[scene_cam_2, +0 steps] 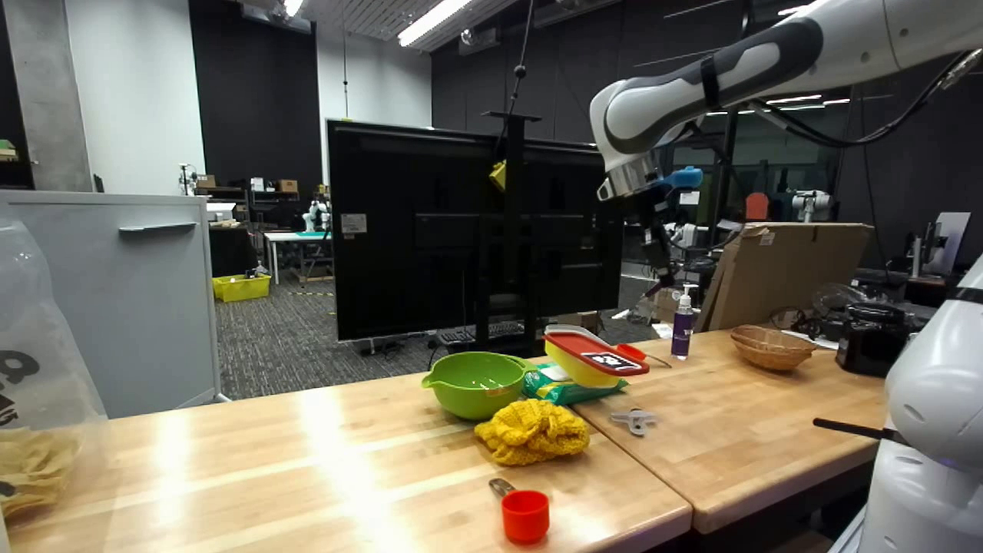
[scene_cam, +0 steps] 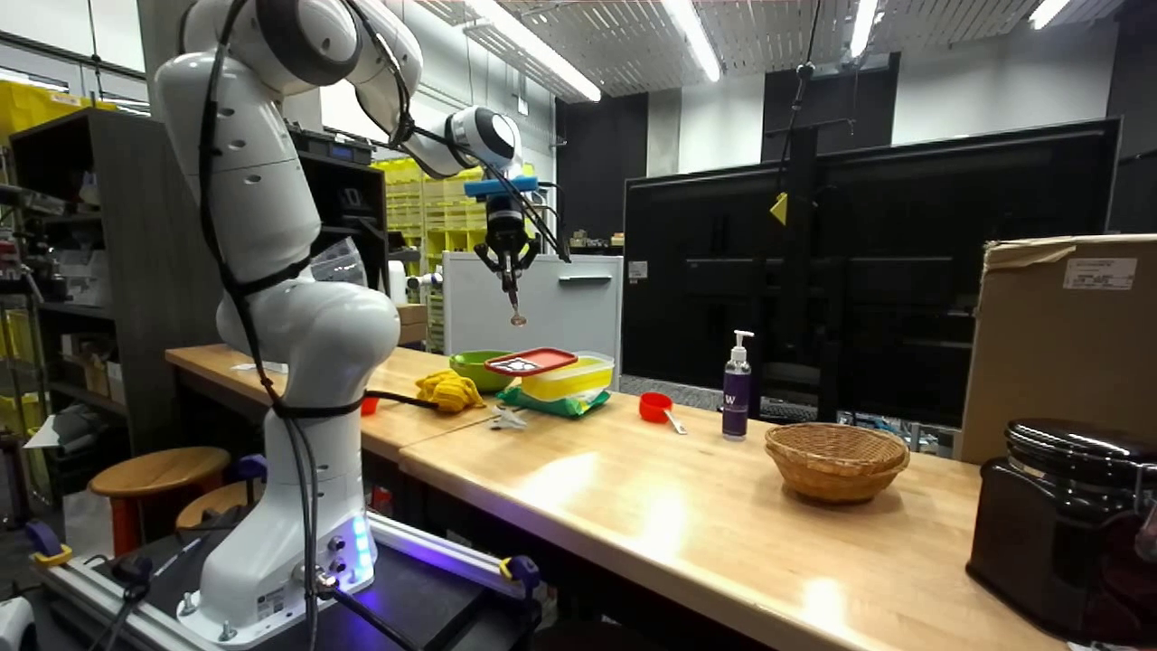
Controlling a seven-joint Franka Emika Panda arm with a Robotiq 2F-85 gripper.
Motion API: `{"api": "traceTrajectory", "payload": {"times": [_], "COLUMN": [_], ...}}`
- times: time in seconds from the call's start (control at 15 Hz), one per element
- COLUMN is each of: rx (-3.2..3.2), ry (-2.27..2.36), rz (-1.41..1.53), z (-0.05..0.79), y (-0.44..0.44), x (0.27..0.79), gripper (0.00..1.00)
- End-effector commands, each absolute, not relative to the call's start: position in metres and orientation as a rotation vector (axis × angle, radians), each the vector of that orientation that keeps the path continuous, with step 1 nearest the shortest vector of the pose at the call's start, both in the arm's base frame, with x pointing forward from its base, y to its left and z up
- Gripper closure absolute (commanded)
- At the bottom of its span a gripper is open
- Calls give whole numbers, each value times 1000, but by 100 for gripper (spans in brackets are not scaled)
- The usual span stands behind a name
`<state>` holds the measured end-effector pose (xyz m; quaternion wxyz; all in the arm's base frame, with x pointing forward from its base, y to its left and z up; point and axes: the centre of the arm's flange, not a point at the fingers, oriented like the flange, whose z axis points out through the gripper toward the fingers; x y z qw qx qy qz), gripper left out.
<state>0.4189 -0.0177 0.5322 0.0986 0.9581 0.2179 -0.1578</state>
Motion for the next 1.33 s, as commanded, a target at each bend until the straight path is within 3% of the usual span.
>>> {"api": "traceTrajectory", "payload": {"times": [0.0,0.73,1.27], "rx": [2793,2693,2597], "ry": [776,977,1098], "rz": [-533,-679,-802], "z": [525,497,481], "y": [0,62,114], "x": [460,549,583], "gripper": [97,97,97]}}
